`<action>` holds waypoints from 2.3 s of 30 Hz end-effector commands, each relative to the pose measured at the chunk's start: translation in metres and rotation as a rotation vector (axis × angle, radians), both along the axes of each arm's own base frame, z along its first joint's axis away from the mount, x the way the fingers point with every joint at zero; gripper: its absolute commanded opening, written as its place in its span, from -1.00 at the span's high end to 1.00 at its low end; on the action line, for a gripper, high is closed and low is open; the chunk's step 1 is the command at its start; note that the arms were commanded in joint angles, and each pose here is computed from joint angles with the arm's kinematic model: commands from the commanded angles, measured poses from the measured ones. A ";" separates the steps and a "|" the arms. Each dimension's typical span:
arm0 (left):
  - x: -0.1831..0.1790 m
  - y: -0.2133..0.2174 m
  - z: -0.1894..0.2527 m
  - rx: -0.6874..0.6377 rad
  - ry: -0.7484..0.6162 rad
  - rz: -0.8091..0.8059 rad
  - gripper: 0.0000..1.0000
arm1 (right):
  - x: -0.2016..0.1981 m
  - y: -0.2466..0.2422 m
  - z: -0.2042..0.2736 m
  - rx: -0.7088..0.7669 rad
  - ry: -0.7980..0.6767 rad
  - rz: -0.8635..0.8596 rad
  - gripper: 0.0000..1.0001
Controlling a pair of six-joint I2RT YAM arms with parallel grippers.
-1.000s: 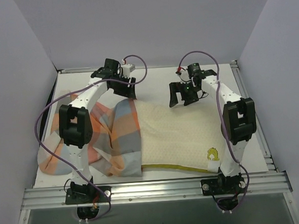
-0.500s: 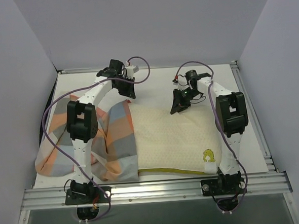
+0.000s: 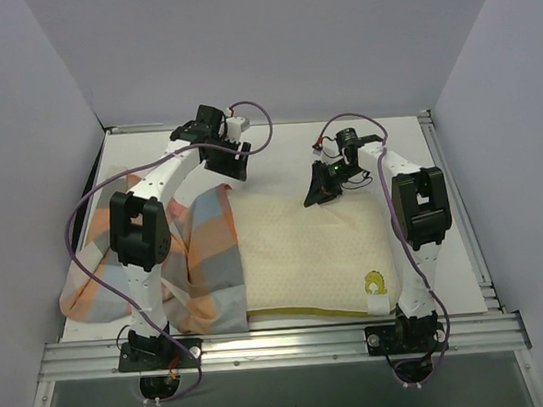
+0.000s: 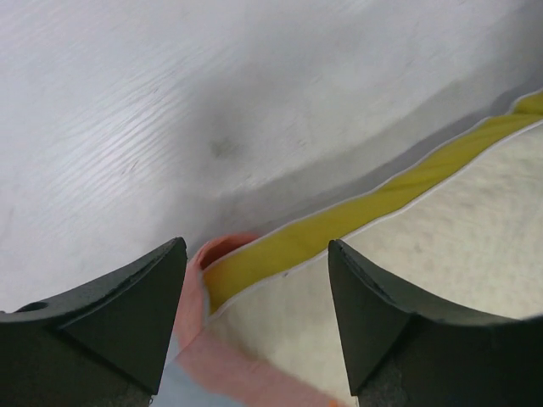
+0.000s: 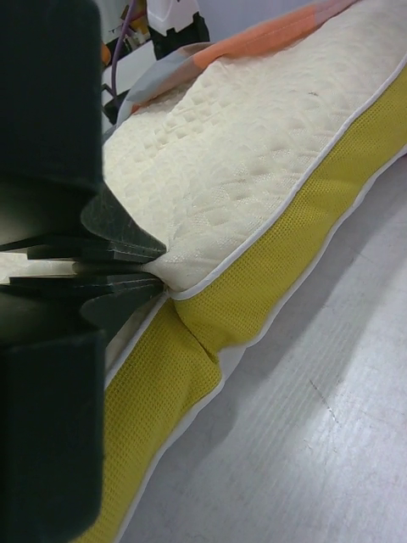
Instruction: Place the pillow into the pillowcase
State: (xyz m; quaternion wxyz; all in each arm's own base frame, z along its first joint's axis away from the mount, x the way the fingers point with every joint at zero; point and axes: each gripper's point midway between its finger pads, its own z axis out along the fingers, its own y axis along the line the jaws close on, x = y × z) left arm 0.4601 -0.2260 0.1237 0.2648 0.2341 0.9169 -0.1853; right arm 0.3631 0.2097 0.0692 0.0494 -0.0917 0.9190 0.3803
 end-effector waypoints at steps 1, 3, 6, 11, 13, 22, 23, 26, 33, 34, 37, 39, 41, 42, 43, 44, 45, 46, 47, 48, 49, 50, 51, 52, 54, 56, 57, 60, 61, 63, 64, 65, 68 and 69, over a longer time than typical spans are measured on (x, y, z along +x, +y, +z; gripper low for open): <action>-0.001 0.047 0.026 0.192 -0.116 0.048 -0.50 | -0.016 0.006 0.028 0.049 -0.001 0.018 1.00; -0.006 0.061 0.013 0.259 -0.096 0.059 -0.43 | -0.017 0.005 0.029 0.045 -0.008 0.023 1.00; -0.011 0.072 -0.003 0.312 -0.048 0.067 -0.37 | -0.018 0.005 0.032 0.048 -0.016 0.024 1.00; -0.010 0.080 -0.021 0.309 0.029 0.076 -0.26 | -0.019 0.006 0.035 0.054 -0.019 0.029 1.00; -0.007 0.081 -0.026 0.283 0.059 0.072 0.01 | -0.020 0.006 0.036 0.061 -0.022 0.031 1.00; -0.013 0.001 0.010 -0.089 0.101 -0.077 1.00 | -0.021 0.020 0.039 0.089 -0.017 0.042 1.00; -0.023 -0.027 0.027 -0.183 0.103 -0.139 1.00 | -0.022 0.027 0.041 0.101 -0.002 0.038 1.00; -0.031 -0.079 0.063 -0.356 0.082 -0.183 1.00 | -0.016 0.040 0.049 0.136 -0.008 0.022 1.00; -0.027 -0.130 0.091 -0.673 0.071 -0.112 1.00 | 0.001 0.036 0.088 0.275 -0.022 -0.077 1.00; -0.028 -0.135 0.090 -0.682 0.068 -0.113 1.00 | 0.002 0.033 0.092 0.280 -0.030 -0.085 1.00; -0.033 -0.156 0.082 -0.662 0.058 -0.151 1.00 | 0.010 0.016 0.096 0.284 -0.046 -0.127 1.00; -0.039 -0.169 0.067 -0.642 0.100 -0.178 1.00 | 0.024 0.008 0.102 0.298 -0.058 -0.160 1.00; -0.047 -0.187 0.063 -0.627 0.114 -0.215 1.00 | 0.037 -0.004 0.116 0.330 -0.060 -0.210 1.00; -0.049 -0.191 0.062 -0.629 0.113 -0.221 1.00 | 0.043 -0.008 0.123 0.343 -0.089 -0.221 1.00; -0.052 -0.197 0.064 -0.637 0.108 -0.231 1.00 | 0.046 -0.010 0.128 0.354 -0.094 -0.237 1.00; -0.052 -0.201 0.062 -0.647 0.109 -0.231 1.00 | 0.046 -0.011 0.136 0.363 -0.115 -0.235 1.00; -0.050 -0.206 0.067 -0.671 0.097 -0.235 1.00 | 0.045 -0.010 0.136 0.365 -0.119 -0.236 1.00; -0.049 -0.210 0.069 -0.677 0.091 -0.241 1.00 | 0.043 -0.008 0.135 0.367 -0.111 -0.234 1.00; -0.048 -0.218 0.072 -0.687 0.080 -0.256 1.00 | 0.041 -0.006 0.129 0.364 -0.098 -0.227 1.00; -0.046 -0.221 0.075 -0.690 0.074 -0.260 1.00 | 0.037 -0.006 0.119 0.352 -0.081 -0.229 1.00; -0.043 -0.222 0.075 -0.684 0.070 -0.257 1.00 | 0.037 -0.008 0.108 0.335 -0.070 -0.232 1.00; -0.035 -0.221 0.082 -0.681 0.047 -0.252 1.00 | 0.038 -0.013 0.099 0.311 -0.099 -0.218 1.00; -0.030 -0.212 0.075 -0.632 0.050 -0.227 0.83 | 0.039 -0.025 0.085 0.246 -0.093 -0.251 1.00; -0.027 -0.205 0.076 -0.606 0.041 -0.216 0.62 | 0.039 -0.033 0.078 0.215 -0.090 -0.261 1.00; -0.014 -0.174 0.095 -0.518 -0.053 -0.215 0.08 | 0.037 -0.050 0.070 0.172 -0.085 -0.273 0.89; -0.007 -0.140 0.132 -0.432 -0.203 -0.198 -0.23 | 0.037 -0.064 0.073 0.110 -0.109 -0.287 0.21; 0.006 -0.106 0.128 -0.302 -0.282 -0.156 -0.59 | 0.037 -0.070 0.076 0.086 -0.129 -0.293 -0.02; -0.002 -0.041 0.175 -0.166 -0.444 -0.109 -0.95 | 0.025 -0.086 0.099 0.015 -0.206 -0.310 -0.53; -0.009 -0.022 0.163 -0.112 -0.427 -0.083 -0.95 | 0.019 -0.094 0.112 -0.030 -0.288 -0.289 -0.57; -0.033 0.012 0.184 -0.101 -0.455 -0.033 -0.95 | 0.000 -0.101 0.115 -0.082 -0.319 -0.250 -0.63; -0.041 0.032 0.166 -0.065 -0.412 0.003 -0.95 | -0.010 -0.106 0.125 -0.121 -0.394 -0.208 -0.66; -0.056 0.048 0.182 -0.044 -0.450 0.029 -0.95 | -0.024 -0.108 0.116 -0.173 -0.382 -0.186 -0.67; -0.099 0.076 0.179 -0.019 -0.433 0.081 -0.95 | -0.055 -0.101 0.120 -0.277 -0.493 -0.052 -0.78; -0.111 0.080 0.176 -0.025 -0.429 0.080 -0.95 | -0.070 -0.099 0.108 -0.307 -0.494 -0.003 -0.79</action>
